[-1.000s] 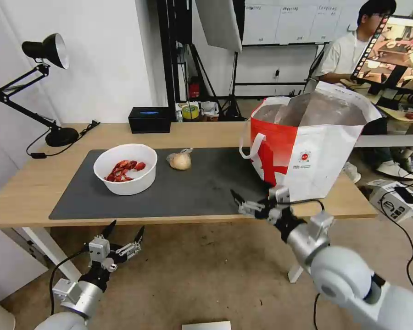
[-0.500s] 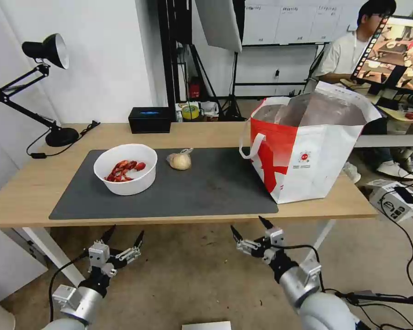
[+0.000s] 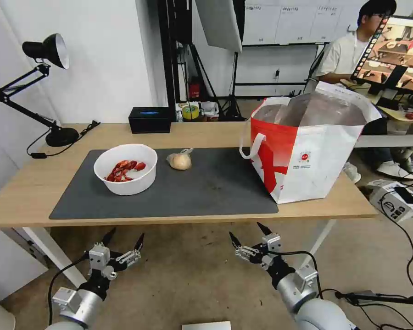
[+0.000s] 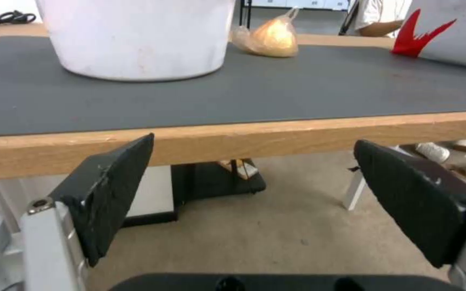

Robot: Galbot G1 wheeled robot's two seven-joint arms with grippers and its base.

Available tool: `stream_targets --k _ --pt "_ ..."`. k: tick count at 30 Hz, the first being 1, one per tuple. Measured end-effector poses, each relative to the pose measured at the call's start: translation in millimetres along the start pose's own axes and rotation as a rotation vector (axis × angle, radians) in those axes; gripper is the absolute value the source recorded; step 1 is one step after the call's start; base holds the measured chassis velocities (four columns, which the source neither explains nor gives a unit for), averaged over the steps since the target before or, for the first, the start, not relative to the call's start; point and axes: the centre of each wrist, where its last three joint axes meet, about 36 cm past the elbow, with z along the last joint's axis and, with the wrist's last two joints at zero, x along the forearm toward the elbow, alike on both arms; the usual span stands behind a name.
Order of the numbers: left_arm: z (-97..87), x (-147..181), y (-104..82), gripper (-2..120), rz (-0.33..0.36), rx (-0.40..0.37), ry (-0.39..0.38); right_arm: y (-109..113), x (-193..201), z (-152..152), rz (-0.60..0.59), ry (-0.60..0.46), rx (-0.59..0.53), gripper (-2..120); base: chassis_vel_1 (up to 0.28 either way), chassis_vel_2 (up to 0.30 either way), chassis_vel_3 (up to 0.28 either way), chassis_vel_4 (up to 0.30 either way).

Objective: Pick up the trash from the table and place it into the takeout bag.

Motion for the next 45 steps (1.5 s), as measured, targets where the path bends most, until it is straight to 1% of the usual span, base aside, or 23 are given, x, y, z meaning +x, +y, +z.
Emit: stream_targets --k 7,8,9,12,13,14,15,19,20,22,23,25,26,29,30,32,33,36,37,40,41,43,45 --pt "-0.4 1 1.8 100 0.000 -0.006 0.001 11 -23 -8 -0.030 -0.038 -0.031 100 0.000 0.000 0.000 0.000" --pt "-1.2 1 2.3 100 0.003 -0.009 0.001 13 -35 -15 -0.037 -0.043 -0.046 100 0.000 0.000 0.000 0.000" --pt "-1.2 1 2.3 100 0.003 -0.009 0.001 13 -35 -15 -0.037 -0.043 -0.046 100 0.000 0.000 0.000 0.000" --pt "-2.8 0 2.9 100 0.005 -0.010 -0.003 12 -61 -34 -0.062 -0.055 -0.047 100 0.000 0.000 0.000 0.000" --pt "-2.8 0 2.9 100 0.005 -0.010 -0.003 12 -61 -34 -0.062 -0.055 -0.047 100 0.000 0.000 0.000 0.000" --pt "-3.3 -1 3.2 100 0.003 -0.010 -0.006 10 -74 -43 -0.072 -0.063 -0.046 100 0.000 0.000 0.000 0.000" --pt "-3.3 -1 3.2 100 0.003 -0.010 -0.006 10 -74 -43 -0.072 -0.063 -0.046 100 0.000 0.000 0.000 0.000" --pt "-3.3 -1 3.0 100 -0.008 -0.005 -0.011 8 -122 -70 -0.094 -0.080 -0.039 100 0.000 0.000 0.000 0.000" --pt "-3.3 -1 3.0 100 -0.008 -0.005 -0.011 8 -122 -70 -0.094 -0.080 -0.039 100 0.000 0.000 0.000 0.000" --pt "-2.8 0 3.1 100 -0.011 -0.004 -0.008 9 -150 -82 -0.110 -0.075 -0.043 100 0.000 0.000 0.000 0.000" --pt "-2.8 0 3.1 100 -0.011 -0.004 -0.008 9 -150 -82 -0.110 -0.075 -0.043 100 0.000 0.000 0.000 0.000" --pt "-2.1 1 3.5 100 -0.012 -0.004 -0.006 12 -181 -97 -0.124 -0.079 -0.040 100 0.000 0.000 0.000 0.000" --pt "-2.1 1 3.5 100 -0.012 -0.004 -0.006 12 -181 -97 -0.124 -0.079 -0.040 100 0.000 0.000 0.000 0.000" --pt "-0.2 1 4.0 100 -0.017 -0.003 -0.001 18 -229 -118 -0.132 -0.086 -0.016 100 0.000 0.000 0.000 0.000" --pt "-0.2 1 4.0 100 -0.017 -0.003 -0.001 18 -229 -118 -0.132 -0.086 -0.016 100 0.000 0.000 0.000 0.000" --pt "2.3 1 3.8 100 -0.022 -0.001 0.002 25 -261 -130 -0.137 -0.065 -0.013 100 0.000 0.000 0.000 0.000" --pt "2.3 1 3.8 100 -0.022 -0.001 0.002 25 -261 -130 -0.137 -0.065 -0.013 100 0.000 0.000 0.000 0.000" --pt "4.4 1 1.7 100 -0.027 0.006 0.003 37 -296 -139 -0.133 -0.031 -0.006 100 0.000 0.000 0.000 0.000" --pt "4.4 1 1.7 100 -0.027 0.006 0.003 37 -296 -139 -0.133 -0.031 -0.006 100 0.000 0.000 0.000 0.000" --pt "5.7 3 -0.2 100 -0.031 0.010 0.005 47 -326 -144 -0.108 0.003 0.005 100 0.000 0.000 0.000 0.000" --pt "5.7 3 -0.2 100 -0.031 0.010 0.005 47 -326 -144 -0.108 0.003 0.005 100 0.000 0.000 0.000 0.000" --pt "5.4 5 0.4 100 -0.036 0.007 0.007 52 -344 -145 -0.086 0.022 0.025 100 0.000 0.000 0.000 0.000" --pt "5.0 6 0.5 100 -0.037 0.006 0.007 54 -352 -146 -0.077 0.029 0.034 100 0.000 0.000 0.000 0.000"
